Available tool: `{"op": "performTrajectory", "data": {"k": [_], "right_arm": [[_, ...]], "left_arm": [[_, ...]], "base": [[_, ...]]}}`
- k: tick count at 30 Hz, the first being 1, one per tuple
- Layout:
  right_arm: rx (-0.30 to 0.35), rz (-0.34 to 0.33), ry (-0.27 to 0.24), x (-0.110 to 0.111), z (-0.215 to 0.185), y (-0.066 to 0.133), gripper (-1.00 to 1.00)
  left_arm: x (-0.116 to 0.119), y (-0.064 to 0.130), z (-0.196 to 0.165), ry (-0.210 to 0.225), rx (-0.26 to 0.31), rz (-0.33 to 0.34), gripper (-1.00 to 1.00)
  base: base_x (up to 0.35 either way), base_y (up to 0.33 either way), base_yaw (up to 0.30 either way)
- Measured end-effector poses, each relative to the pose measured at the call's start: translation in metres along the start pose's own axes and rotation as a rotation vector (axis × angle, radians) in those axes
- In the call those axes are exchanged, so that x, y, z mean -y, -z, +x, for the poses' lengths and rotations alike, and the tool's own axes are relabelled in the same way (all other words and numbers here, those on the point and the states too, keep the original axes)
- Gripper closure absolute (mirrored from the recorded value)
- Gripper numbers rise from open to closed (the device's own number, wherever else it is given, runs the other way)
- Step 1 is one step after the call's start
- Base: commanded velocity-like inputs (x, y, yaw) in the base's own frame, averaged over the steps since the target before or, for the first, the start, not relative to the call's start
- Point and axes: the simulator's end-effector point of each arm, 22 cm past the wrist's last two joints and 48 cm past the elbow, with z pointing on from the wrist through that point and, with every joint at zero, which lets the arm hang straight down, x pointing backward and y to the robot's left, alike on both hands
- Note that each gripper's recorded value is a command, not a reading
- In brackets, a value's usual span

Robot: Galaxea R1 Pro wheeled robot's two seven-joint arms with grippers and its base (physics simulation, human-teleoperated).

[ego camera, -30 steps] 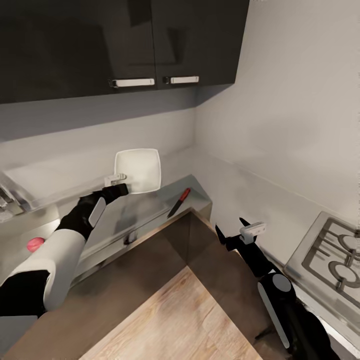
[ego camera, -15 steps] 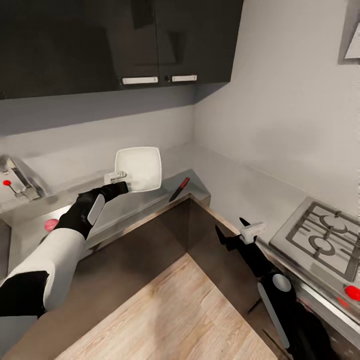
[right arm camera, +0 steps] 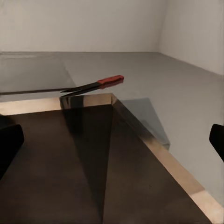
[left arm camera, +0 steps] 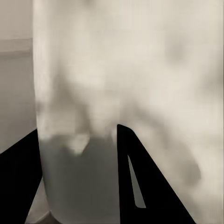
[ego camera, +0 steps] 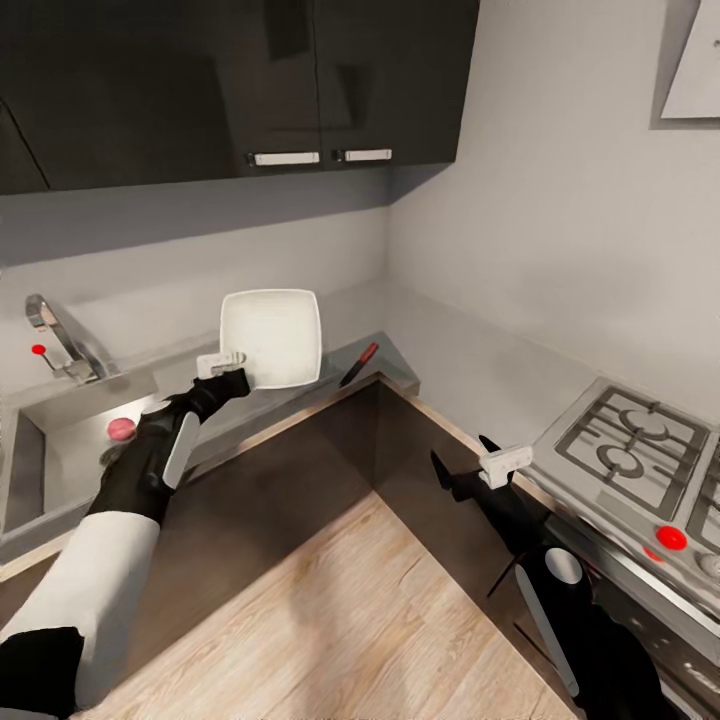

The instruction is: In the kitchen, take the Vidalia onion out of the sink, dice it on the chopping board with the paring knife, put the diced onion into the bowl on the countertop, then place both the paring knife and the chopping board into the sink.

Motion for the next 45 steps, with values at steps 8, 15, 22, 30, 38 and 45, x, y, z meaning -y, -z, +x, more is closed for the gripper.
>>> {"op": "performTrajectory", "data": {"k": [8, 15, 22, 30, 38, 45], "right_arm": [[-0.002, 0.000, 0.000, 0.000, 0.000, 0.000, -1.00], [-0.002, 0.001, -0.001, 0.001, 0.001, 0.000, -1.00], [0.003, 0.001, 0.001, 0.000, -0.003, 0.000, -1.00], [0.016, 0.002, 0.004, 0.001, -0.010, 0.002, -1.00], [0.028, 0.002, 0.008, 0.001, -0.018, 0.003, -1.00], [0.039, 0.002, 0.011, 0.001, -0.025, 0.004, -1.00]], "left_arm": [[0.012, 0.028, -0.002, -0.010, -0.041, 0.015, 1.00], [0.019, 0.054, 0.020, -0.006, -0.156, 0.019, 1.00], [0.019, 0.062, 0.042, 0.007, -0.252, 0.016, 1.00], [0.026, 0.069, 0.058, 0.005, -0.280, 0.030, 1.00], [0.033, 0.073, 0.051, -0.014, -0.270, 0.039, 1.00], [0.034, 0.076, 0.045, -0.016, -0.260, 0.040, 1.00]], "base": [[-0.005, 0.000, 0.000], [0.000, 0.000, 0.000], [0.000, 0.000, 0.000], [0.000, 0.000, 0.000], [0.000, 0.000, 0.000], [0.000, 0.000, 0.000]]}}
